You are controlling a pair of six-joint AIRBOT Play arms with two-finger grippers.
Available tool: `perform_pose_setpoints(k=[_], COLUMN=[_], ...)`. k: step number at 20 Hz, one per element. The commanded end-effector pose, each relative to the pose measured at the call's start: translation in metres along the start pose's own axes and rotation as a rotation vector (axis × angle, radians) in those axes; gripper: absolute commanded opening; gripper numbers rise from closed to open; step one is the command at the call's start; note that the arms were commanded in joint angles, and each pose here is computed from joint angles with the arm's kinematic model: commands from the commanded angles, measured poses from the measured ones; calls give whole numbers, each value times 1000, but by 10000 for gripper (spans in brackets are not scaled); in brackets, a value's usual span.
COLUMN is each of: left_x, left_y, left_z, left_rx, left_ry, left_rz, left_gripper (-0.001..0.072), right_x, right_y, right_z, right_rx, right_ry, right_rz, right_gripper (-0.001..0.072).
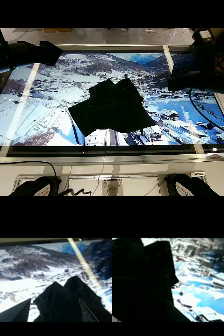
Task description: Fold the clothes and pants, and hang the long-sleeved shirts on hangers.
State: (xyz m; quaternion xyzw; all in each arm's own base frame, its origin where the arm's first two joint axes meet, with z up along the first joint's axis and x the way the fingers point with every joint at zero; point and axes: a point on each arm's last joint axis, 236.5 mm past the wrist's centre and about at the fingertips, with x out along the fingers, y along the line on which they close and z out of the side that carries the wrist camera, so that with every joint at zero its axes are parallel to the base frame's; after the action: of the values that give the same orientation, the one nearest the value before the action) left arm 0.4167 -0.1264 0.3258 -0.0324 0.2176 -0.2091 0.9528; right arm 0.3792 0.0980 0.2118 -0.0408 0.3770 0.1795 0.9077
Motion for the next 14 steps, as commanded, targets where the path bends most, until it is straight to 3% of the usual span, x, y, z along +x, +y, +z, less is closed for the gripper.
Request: perform_pose_setpoints(k=[1, 6, 7, 9, 14], left_x=[0, 0, 0, 1, 0], left_y=[0, 0, 1, 10, 31], left_z=[0, 0, 0, -2, -6], left_rx=[-1, -1, 0, 24, 78], left_ry=[-1, -1, -1, 9, 28], left_rz=[1, 1, 1, 41, 128], left_gripper=[700, 700, 700, 700, 700], right_x=[30, 109, 126, 155, 198], right_y=[52, 151, 174, 215, 295], right_z=[-47, -143, -150, -154, -175], right_rx=[35, -228, -286, -377, -630], right_ry=[174, 393, 375, 313, 183], right_rz=[193, 373, 393, 410, 427], right_gripper=[34, 37, 92, 304, 280])
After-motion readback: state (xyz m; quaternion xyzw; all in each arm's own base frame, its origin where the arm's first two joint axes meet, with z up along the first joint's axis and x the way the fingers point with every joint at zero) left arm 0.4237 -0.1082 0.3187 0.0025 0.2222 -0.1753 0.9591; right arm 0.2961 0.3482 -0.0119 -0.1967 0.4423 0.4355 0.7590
